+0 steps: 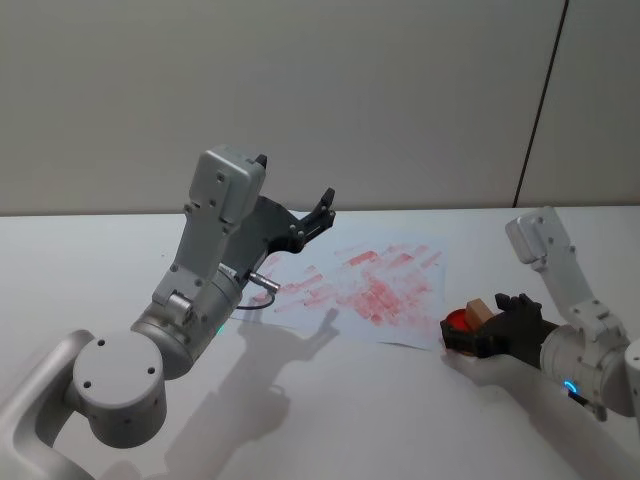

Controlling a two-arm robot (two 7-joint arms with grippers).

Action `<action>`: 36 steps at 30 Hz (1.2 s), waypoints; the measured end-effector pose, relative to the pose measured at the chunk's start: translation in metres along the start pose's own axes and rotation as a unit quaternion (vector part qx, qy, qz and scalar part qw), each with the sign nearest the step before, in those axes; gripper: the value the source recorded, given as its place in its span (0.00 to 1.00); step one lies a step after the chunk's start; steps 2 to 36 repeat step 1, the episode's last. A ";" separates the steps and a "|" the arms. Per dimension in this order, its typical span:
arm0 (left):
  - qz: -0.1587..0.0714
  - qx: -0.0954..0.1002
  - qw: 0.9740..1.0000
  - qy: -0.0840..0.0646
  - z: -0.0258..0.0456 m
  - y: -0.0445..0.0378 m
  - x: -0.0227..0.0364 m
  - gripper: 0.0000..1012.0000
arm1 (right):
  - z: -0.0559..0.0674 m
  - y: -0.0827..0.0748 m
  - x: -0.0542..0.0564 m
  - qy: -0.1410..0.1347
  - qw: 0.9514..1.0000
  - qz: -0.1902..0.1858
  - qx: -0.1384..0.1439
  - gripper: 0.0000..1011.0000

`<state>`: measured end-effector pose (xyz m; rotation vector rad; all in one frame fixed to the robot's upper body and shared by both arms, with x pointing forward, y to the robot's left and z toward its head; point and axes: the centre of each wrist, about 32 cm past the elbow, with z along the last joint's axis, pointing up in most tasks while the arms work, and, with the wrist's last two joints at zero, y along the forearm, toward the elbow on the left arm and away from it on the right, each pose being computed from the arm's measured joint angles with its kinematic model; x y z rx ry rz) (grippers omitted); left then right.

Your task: Use the one hand to pick up the stamp and affix it onto the A4 paper.

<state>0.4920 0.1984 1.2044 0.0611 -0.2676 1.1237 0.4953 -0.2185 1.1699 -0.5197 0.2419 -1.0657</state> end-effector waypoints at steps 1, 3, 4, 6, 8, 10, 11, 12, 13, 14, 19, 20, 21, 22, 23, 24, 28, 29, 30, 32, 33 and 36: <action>0.000 0.000 1.000 0.000 0.0000 0.0000 0.0000 0.99 | 0.000 0.000 0.000 0.000 1.000 0.000 0.000 0.99; 0.000 0.000 1.000 0.000 0.0000 0.0000 0.0000 0.99 | 0.000 0.000 0.000 0.000 1.000 0.000 0.000 0.99; 0.000 0.000 1.000 0.000 0.0000 0.0000 0.0000 0.99 | 0.000 0.000 0.000 0.000 1.000 0.000 0.000 0.99; 0.000 0.000 1.000 0.000 0.0000 0.0000 0.0000 0.99 | 0.000 0.000 0.000 0.000 1.000 0.000 0.000 0.99; 0.000 0.000 1.000 0.000 0.0000 0.0000 0.0000 0.99 | 0.000 0.000 0.000 0.000 1.000 0.000 0.000 0.99; 0.000 0.000 1.000 0.000 0.0000 0.0000 0.0000 0.99 | 0.000 0.000 0.000 0.000 1.000 0.000 0.000 0.99; 0.000 0.000 1.000 0.000 0.0000 0.0000 0.0000 0.99 | 0.000 0.000 0.000 0.000 1.000 0.000 0.000 0.99; 0.000 0.000 1.000 0.000 0.0000 0.0000 0.0000 0.99 | 0.000 0.000 0.000 0.000 1.000 0.000 0.000 0.99; 0.000 0.000 1.000 0.000 0.0000 0.0000 0.0000 0.99 | 0.000 0.000 0.000 0.000 1.000 0.000 0.000 0.99; 0.000 0.000 1.000 0.000 0.0000 0.0000 0.0000 0.99 | 0.000 0.000 0.000 0.000 1.000 0.000 0.000 0.99; 0.000 0.000 1.000 0.000 0.0000 0.0000 0.0000 0.99 | 0.000 0.000 0.000 0.000 1.000 0.000 0.000 0.99; 0.000 0.000 1.000 0.000 0.0000 0.0000 0.0000 0.99 | 0.000 0.000 0.000 0.000 1.000 0.000 0.000 0.99; 0.000 0.000 1.000 0.000 0.0000 0.0000 0.0000 0.99 | 0.000 0.000 0.000 0.000 1.000 0.000 0.000 0.99; 0.000 0.000 1.000 0.000 0.0000 0.0000 0.0000 0.99 | 0.000 0.000 0.000 0.000 1.000 0.000 0.000 0.99; 0.000 0.000 1.000 0.000 0.0000 0.0000 0.0000 0.99 | 0.000 0.000 0.000 0.000 1.000 0.000 0.000 0.99; 0.000 0.000 1.000 0.000 0.0000 0.0000 0.0000 0.99 | 0.000 0.000 0.000 0.000 1.000 0.000 0.000 0.99; 0.000 0.000 1.000 0.000 0.0000 0.0000 0.0000 0.99 | 0.000 0.000 0.000 0.000 1.000 0.000 0.000 0.99; 0.000 0.000 1.000 0.000 0.0000 0.0000 0.0000 0.99 | 0.000 0.000 0.000 0.000 1.000 0.000 0.000 0.99; 0.000 0.000 1.000 0.000 0.0000 0.0000 0.0000 0.99 | 0.000 0.000 0.000 0.000 1.000 0.000 0.000 0.99; 0.000 0.000 1.000 0.000 0.0000 0.0000 0.0000 0.99 | 0.000 0.000 0.000 0.000 1.000 0.000 0.000 0.99; 0.000 0.000 1.000 0.000 0.0000 0.0000 0.0000 0.99 | 0.000 0.000 0.000 0.000 1.000 0.000 0.000 0.99; 0.000 0.000 1.000 0.000 0.0000 0.0000 0.0000 0.99 | 0.000 0.000 0.000 0.000 1.000 0.000 0.000 0.99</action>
